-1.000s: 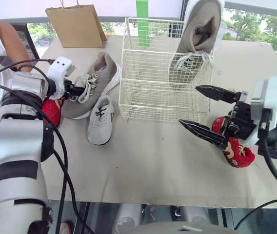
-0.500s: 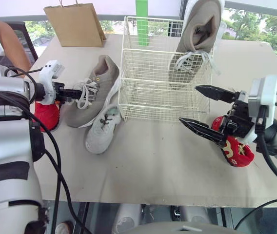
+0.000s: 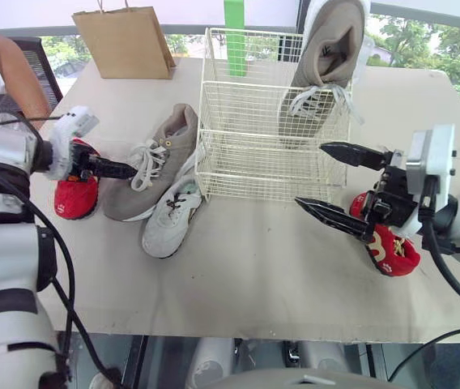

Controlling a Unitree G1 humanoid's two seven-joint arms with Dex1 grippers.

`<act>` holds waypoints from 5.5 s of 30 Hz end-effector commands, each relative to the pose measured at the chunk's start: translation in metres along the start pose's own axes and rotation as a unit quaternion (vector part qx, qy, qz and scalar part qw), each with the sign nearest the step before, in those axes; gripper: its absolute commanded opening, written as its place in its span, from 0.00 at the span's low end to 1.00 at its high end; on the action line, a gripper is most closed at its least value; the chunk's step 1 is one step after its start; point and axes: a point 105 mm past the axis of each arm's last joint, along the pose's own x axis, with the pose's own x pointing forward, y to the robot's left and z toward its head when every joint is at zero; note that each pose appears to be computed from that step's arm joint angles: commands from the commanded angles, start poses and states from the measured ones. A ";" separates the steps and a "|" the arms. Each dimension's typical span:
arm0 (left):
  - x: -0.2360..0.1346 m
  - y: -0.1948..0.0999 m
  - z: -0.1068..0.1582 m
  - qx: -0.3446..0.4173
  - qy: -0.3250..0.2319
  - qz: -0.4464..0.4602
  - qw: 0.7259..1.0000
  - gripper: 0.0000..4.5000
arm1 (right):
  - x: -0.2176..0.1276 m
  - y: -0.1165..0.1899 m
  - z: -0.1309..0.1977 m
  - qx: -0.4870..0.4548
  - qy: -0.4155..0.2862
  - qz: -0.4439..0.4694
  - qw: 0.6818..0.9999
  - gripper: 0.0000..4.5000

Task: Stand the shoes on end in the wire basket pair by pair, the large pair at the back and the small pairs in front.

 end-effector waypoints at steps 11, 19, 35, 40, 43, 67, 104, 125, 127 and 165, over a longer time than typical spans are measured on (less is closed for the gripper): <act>0.071 0.004 -0.009 0.055 0.043 0.048 0.996 0.80 | -0.004 0.008 0.008 -0.016 -0.009 -0.013 1.000 1.00; 0.080 -0.009 -0.014 -0.016 0.012 -0.009 1.000 0.18 | -0.015 0.022 0.005 -0.016 0.020 0.022 0.999 1.00; -0.008 -0.004 0.049 -0.106 -0.216 -0.025 0.970 0.03 | -0.008 0.007 0.002 -0.030 0.019 0.080 0.996 1.00; -0.041 -0.016 0.090 -0.070 -0.298 0.004 0.952 0.03 | -0.005 -0.002 0.003 -0.035 0.011 0.087 0.996 1.00; -0.057 -0.036 0.131 -0.017 -0.390 0.031 0.920 0.03 | -0.004 -0.007 0.004 -0.043 0.007 0.079 0.996 1.00; -0.001 -0.190 0.217 0.126 -0.750 0.213 0.613 0.03 | -0.036 -0.055 0.050 -0.129 -0.079 -0.158 0.976 1.00; 0.076 -0.170 0.167 0.080 -0.656 0.208 0.721 0.89 | -0.038 -0.057 0.048 -0.119 -0.070 -0.164 0.977 1.00; 0.036 -0.187 0.115 0.109 -0.623 0.090 0.770 0.89 | -0.028 -0.060 0.036 -0.104 -0.059 -0.127 0.985 1.00; 0.027 -0.180 0.113 0.145 -0.617 0.102 0.767 0.89 | -0.029 -0.061 0.035 -0.102 -0.055 -0.126 0.985 1.00; 0.041 -0.290 -0.021 0.189 -0.242 -0.400 0.863 0.95 | -0.222 -0.078 -0.058 0.031 0.336 -0.424 0.840 1.00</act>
